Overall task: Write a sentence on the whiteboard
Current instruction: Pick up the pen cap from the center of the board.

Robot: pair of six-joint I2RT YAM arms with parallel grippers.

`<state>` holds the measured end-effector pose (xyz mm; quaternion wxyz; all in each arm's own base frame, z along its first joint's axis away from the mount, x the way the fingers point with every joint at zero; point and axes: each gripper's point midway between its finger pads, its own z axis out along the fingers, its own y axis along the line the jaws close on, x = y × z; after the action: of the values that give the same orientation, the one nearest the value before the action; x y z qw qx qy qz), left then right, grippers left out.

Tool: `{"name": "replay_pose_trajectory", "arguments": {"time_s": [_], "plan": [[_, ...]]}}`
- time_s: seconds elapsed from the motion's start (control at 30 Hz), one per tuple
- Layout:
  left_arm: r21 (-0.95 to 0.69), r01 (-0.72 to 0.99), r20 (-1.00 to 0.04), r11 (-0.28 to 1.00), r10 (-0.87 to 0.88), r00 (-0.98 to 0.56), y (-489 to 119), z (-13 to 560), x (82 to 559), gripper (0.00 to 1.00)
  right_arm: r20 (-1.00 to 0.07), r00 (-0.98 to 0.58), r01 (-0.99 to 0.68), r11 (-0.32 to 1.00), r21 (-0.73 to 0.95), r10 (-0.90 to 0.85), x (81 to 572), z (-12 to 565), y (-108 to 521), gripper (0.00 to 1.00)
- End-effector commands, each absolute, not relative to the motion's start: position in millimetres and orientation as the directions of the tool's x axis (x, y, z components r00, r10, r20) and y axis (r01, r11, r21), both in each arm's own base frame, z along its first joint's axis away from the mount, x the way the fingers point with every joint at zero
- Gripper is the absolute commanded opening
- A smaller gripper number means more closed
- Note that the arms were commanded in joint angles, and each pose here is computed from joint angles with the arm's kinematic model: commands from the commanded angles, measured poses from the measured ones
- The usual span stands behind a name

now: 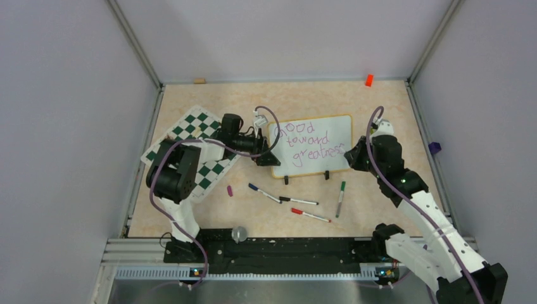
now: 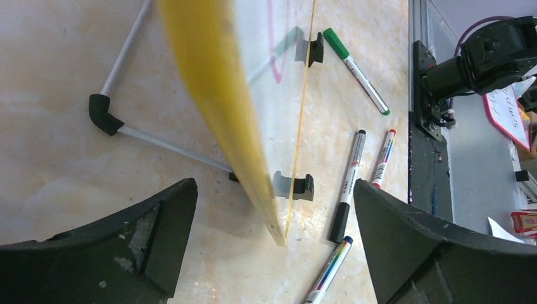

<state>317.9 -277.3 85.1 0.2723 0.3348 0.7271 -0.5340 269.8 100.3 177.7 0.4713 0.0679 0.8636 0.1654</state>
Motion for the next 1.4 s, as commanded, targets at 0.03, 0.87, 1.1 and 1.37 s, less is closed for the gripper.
{"name": "replay_pose_trajectory", "arguments": {"time_s": [0.03, 0.87, 1.1, 1.37], "plan": [[-0.480, 0.855, -0.845, 0.198, 0.157, -0.511, -276, 117, 317, 0.99, -0.832, -0.480, -0.064, 0.935, 0.348, 0.277, 276, 210, 98, 0.00], [-0.419, -0.397, -0.712, 0.817, -0.567, -0.415, -61, 133, 306, 0.97, -0.880, -0.397, -0.090, 0.943, 0.321, 0.262, 275, 250, 91, 0.00], [-0.359, -0.455, -0.545, 0.815, -0.579, -0.606, -73, 121, 266, 0.84, -0.874, -0.416, -0.097, 0.943, 0.318, 0.252, 273, 246, 92, 0.00], [-0.277, -0.379, -0.423, 0.883, -0.466, -0.777, -91, 102, 238, 0.65, -0.848, -0.483, -0.119, 0.943, 0.311, 0.219, 272, 232, 100, 0.00]]}}
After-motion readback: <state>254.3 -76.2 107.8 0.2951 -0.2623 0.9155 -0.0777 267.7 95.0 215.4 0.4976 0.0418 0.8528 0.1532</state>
